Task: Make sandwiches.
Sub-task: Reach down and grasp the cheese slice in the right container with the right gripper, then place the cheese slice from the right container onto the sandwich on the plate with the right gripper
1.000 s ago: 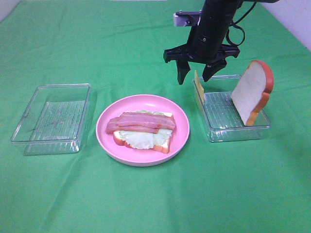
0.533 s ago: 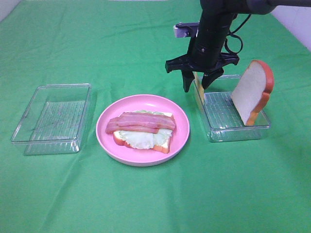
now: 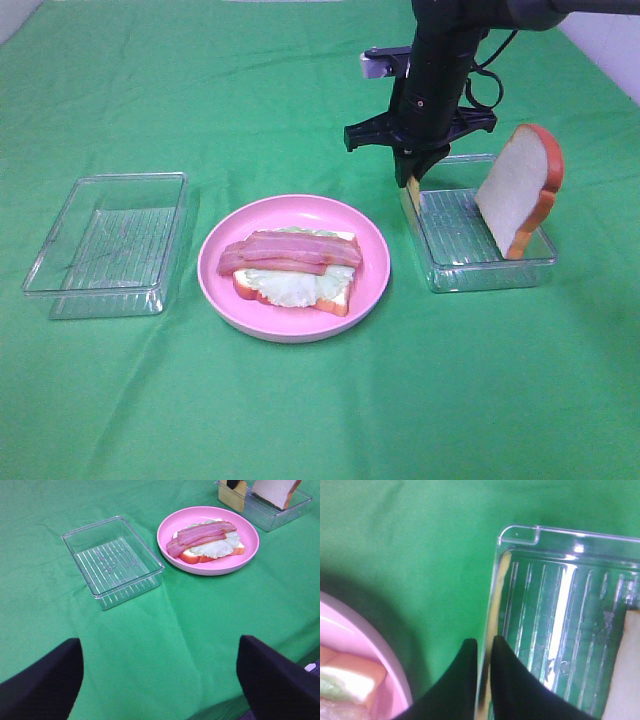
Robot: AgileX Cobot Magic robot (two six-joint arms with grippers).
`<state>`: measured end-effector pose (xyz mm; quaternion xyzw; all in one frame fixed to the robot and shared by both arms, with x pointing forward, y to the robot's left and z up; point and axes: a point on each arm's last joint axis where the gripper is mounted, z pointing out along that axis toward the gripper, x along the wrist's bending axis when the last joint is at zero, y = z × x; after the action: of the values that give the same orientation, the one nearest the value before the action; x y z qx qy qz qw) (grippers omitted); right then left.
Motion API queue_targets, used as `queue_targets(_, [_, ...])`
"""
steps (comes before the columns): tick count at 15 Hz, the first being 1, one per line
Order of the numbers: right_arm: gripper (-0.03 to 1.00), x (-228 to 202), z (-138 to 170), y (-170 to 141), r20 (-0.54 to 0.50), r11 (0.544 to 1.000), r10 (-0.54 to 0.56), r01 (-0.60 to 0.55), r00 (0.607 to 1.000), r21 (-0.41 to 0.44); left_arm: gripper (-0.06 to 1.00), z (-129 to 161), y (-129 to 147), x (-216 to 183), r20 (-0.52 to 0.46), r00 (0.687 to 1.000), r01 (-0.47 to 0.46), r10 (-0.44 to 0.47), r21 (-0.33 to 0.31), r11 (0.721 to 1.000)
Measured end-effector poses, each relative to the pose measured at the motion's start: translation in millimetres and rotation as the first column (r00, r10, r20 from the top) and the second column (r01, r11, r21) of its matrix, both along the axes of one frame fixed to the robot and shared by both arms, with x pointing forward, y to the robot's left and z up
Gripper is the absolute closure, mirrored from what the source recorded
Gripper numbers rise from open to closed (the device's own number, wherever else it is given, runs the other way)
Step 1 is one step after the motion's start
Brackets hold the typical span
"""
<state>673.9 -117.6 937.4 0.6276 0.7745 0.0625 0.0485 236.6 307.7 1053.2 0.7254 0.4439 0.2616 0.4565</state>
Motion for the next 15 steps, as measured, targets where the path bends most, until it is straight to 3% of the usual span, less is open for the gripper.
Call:
queue_targets(1, [0.97,-0.2,-0.1,-0.8,-0.003,1.000,0.002,-0.002,1.000,-0.009,0.16,0.0,0.0,0.0,0.000,1.000,0.000,0.000,0.000,1.000])
queue_targets(6, [0.97,-2.7,20.0,-2.0,0.031,1.000,0.003,-0.003,1.000,0.003,0.16,0.0,0.0,0.0,0.000,1.000,0.000,0.000,0.000,1.000])
queue_targets(9, [0.97,-10.0,48.5,2.5,0.055,0.995,0.031,-0.036,0.998,0.090,0.16,0.0,0.0,0.0,0.000,1.000,0.000,0.000,0.000,1.000])
queue_targets(10, [0.97,-14.1,54.8,6.9,0.042,0.987,0.062,-0.067,0.997,0.143,0.16,0.0,0.0,0.0,0.000,1.000,0.000,0.000,0.000,1.000])
queue_targets(11, [0.97,-22.6,60.7,18.3,-0.013,0.955,0.119,-0.111,0.993,0.276,0.16,0.0,0.0,0.0,0.000,1.000,0.000,0.000,0.000,1.000])
queue_targets(12, [0.97,-26.5,61.4,24.6,-0.045,0.930,0.152,-0.127,0.987,0.345,0.16,0.0,0.0,0.0,0.000,1.000,0.000,0.000,0.000,1.000])
queue_targets(15, [0.97,-32.5,62.7,37.7,-0.087,0.858,0.216,-0.146,0.972,0.492,0.16,0.0,0.0,0.0,0.000,1.000,0.000,0.000,0.000,1.000])
